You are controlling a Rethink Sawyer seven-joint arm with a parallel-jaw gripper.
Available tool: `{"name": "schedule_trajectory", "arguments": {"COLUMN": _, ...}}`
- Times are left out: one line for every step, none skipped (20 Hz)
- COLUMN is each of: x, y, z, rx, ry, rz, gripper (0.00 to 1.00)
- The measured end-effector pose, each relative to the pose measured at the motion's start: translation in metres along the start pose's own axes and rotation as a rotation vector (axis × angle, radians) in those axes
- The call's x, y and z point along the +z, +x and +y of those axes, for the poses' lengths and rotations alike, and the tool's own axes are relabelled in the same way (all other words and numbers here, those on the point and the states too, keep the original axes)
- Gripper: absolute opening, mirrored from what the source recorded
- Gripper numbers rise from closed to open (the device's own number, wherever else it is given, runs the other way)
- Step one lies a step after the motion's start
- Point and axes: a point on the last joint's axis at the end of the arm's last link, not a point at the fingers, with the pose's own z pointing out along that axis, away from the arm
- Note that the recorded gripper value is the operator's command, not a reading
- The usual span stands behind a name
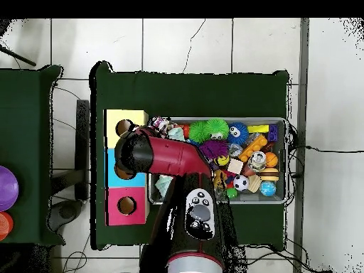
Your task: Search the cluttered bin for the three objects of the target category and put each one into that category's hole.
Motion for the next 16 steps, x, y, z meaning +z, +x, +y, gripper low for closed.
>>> {"name": "schedule_trajectory", "arguments": {"x": 0.000, "y": 0.000, "z": 0.000, "rx": 0.000, "ry": 0.000, "rz": 0.000, "gripper": 0.00}}
{"name": "schedule_trajectory", "arguments": {"x": 0.000, "y": 0.000, "z": 0.000, "rx": 0.001, "ry": -0.001, "rz": 0.000, "gripper": 0.00}}
{"name": "schedule_trajectory", "arguments": {"x": 0.000, "y": -0.001, "z": 0.000, "rx": 0.002, "ry": -0.002, "rz": 0.000, "gripper": 0.00}}
{"name": "schedule_trajectory", "arguments": {"x": 0.000, "y": -0.001, "z": -0.001, "rx": 0.003, "ry": -0.002, "rz": 0.000, "gripper": 0.00}}
{"name": "schedule_trajectory", "arguments": {"x": 0.000, "y": -0.002, "z": -0.002, "rx": 0.006, "ry": -0.005, "rz": 0.000, "gripper": 0.00}}
{"name": "schedule_trajectory", "arguments": {"x": -0.001, "y": -0.003, "z": -0.003, "rx": 0.009, "ry": -0.007, "rz": 0.000, "gripper": 0.00}}
{"name": "schedule_trajectory", "arguments": {"x": -0.001, "y": -0.004, "z": -0.004, "rx": 0.012, "ry": -0.008, "rz": 0.001, "gripper": 0.00}}
{"name": "schedule_trajectory", "arguments": {"x": -0.001, "y": -0.004, "z": -0.005, "rx": 0.015, "ry": -0.010, "rz": 0.001, "gripper": 0.00}}
{"name": "schedule_trajectory", "arguments": {"x": 0.000, "y": -0.006, "z": -0.009, "rx": 0.022, "ry": -0.011, "rz": 0.002, "gripper": 0.00}}
{"name": "schedule_trajectory", "arguments": {"x": 0.000, "y": -0.007, "z": -0.011, "rx": 0.026, "ry": -0.012, "rz": 0.002, "gripper": 0.00}}
{"name": "schedule_trajectory", "arguments": {"x": 0.001, "y": -0.009, "z": -0.015, "rx": 0.034, "ry": -0.012, "rz": 0.001, "gripper": 0.00}}
{"name": "schedule_trajectory", "arguments": {"x": 0.002, "y": -0.010, "z": -0.018, "rx": 0.038, "ry": -0.012, "rz": 0.000, "gripper": 0.00}}
{"name": "schedule_trajectory", "arguments": {"x": 0.003, "y": -0.013, "z": -0.025, "rx": 0.050, "ry": -0.012, "rz": -0.006, "gripper": 0.00}}
{"name": "schedule_trajectory", "arguments": {"x": 0.003, "y": -0.015, "z": -0.028, "rx": 0.054, "ry": -0.011, "rz": -0.009, "gripper": 0.00}}
{"name": "schedule_trajectory", "arguments": {"x": 0.004, "y": -0.016, "z": -0.031, "rx": 0.057, "ry": -0.010, "rz": -0.013, "gripper": 0.00}}
{"name": "schedule_trajectory", "arguments": {"x": 0.006, "y": -0.019, "z": -0.039, "rx": 0.061, "ry": -0.006, "rz": -0.025, "gripper": 0.00}}
